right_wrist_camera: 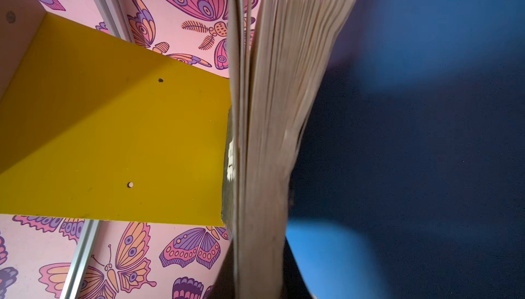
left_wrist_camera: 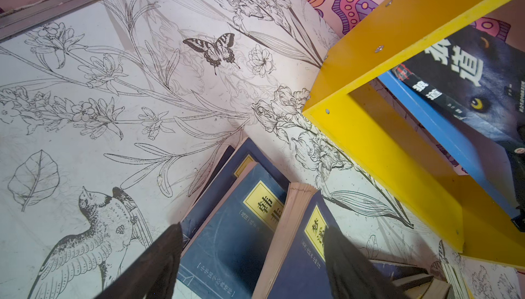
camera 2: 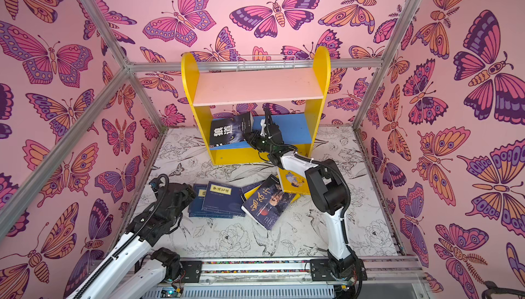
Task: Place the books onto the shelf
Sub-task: 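Set the book on the blue shelf with right gripper while left arm withdraws, then move right gripper to yellow cartoon book while left gripper reaches over pile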
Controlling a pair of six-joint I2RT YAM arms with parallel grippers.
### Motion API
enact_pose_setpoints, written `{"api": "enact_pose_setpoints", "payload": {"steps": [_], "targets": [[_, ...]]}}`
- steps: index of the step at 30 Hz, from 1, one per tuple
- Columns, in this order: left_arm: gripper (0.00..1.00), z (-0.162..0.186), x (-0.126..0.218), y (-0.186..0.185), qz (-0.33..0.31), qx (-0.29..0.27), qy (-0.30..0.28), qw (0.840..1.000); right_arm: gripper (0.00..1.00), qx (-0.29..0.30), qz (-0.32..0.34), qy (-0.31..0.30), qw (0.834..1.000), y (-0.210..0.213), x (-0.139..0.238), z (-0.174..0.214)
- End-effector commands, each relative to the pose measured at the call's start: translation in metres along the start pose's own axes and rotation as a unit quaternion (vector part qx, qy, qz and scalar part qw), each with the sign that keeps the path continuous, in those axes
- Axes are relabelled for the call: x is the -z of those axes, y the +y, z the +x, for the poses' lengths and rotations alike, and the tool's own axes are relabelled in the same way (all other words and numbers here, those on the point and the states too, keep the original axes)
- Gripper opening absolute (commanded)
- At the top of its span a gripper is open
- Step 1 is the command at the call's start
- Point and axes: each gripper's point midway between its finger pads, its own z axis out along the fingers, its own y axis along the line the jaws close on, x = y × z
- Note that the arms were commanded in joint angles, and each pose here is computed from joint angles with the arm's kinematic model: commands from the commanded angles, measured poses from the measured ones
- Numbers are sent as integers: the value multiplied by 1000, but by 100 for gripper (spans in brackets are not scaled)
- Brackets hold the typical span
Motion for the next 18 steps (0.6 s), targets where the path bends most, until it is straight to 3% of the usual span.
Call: {"api": "enact_pose_setpoints", "payload": {"steps": [1,3,5,8,12,18], "targets": [[80,4,-1,6,-11,0,9,1000,0,14,13,22,1000,-2,-9,8],[80,4,-1,5,-12,0,10,1000,2,15,21,37,999,-3,-10,11],[80,6,-2,5,-12,0,13,1000,11,17,27,46,998,-4,-10,14],[80,7,-3,5,-13,0,15,1000,40,16,45,50,998,-8,-7,16],[80,6,-3,3,-11,1,16,1000,67,29,70,40,996,-11,-2,10],[81,6,-3,0,-9,-7,20,1000,88,61,103,24,993,-7,6,-3]]}}
